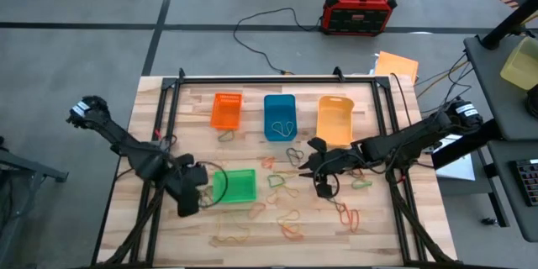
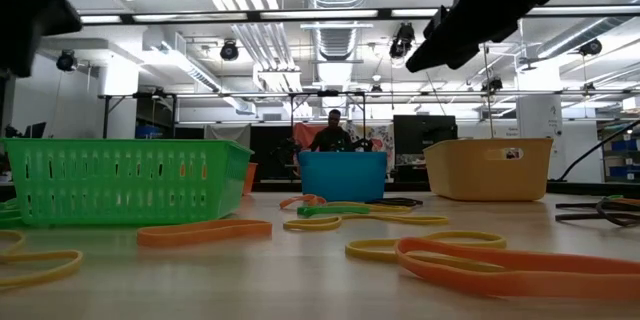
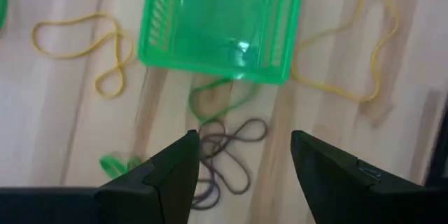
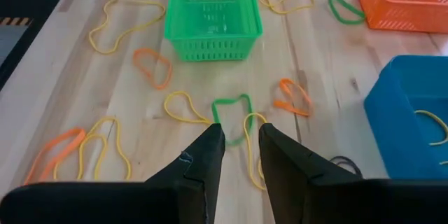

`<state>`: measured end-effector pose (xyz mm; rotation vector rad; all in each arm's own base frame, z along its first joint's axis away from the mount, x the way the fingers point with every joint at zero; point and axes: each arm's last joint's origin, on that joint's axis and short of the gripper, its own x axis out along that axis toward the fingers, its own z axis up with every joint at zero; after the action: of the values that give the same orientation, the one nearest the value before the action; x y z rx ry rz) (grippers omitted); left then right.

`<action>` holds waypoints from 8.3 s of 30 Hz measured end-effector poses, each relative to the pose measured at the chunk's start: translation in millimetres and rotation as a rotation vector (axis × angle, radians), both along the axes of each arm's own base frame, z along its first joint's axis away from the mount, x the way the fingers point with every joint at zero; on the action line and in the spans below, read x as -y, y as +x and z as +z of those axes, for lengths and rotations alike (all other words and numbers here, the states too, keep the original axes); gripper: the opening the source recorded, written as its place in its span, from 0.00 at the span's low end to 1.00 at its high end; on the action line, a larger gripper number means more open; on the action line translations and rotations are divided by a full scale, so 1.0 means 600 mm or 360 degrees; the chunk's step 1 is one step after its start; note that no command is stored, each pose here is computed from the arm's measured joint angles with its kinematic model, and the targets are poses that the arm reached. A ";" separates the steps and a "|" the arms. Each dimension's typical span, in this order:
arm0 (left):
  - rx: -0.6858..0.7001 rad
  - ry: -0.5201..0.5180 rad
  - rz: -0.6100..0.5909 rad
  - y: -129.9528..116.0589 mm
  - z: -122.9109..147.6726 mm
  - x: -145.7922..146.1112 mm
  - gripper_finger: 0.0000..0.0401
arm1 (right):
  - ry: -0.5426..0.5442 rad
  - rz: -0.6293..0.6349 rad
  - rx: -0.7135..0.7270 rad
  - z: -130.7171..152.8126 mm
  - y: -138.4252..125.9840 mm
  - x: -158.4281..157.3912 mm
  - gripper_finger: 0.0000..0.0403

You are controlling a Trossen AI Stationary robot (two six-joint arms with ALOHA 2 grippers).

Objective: Sort rubber bands into baskets
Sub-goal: Put the green rubberband into the yellow bin

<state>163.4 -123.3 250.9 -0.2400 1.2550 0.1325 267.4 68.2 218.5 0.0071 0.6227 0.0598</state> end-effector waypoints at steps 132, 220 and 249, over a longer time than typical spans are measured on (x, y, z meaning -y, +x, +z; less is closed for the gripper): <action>-0.0166 0.0245 0.0693 -0.045 -0.170 -0.136 0.34 | -0.0026 -0.0055 0.0107 0.004 0.012 0.010 0.25; -0.0437 0.0120 0.0935 -0.021 -0.191 -0.116 0.02 | 0.0006 -0.0078 0.0090 -0.001 0.010 0.010 0.26; 0.0415 0.0344 0.0406 -0.002 0.029 -0.103 0.00 | -0.0010 -0.0068 0.0116 0.001 0.012 0.011 0.28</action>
<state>162.3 -61.6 268.3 -0.2218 0.9386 0.4405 274.4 61.5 219.0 0.0121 0.5498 0.0169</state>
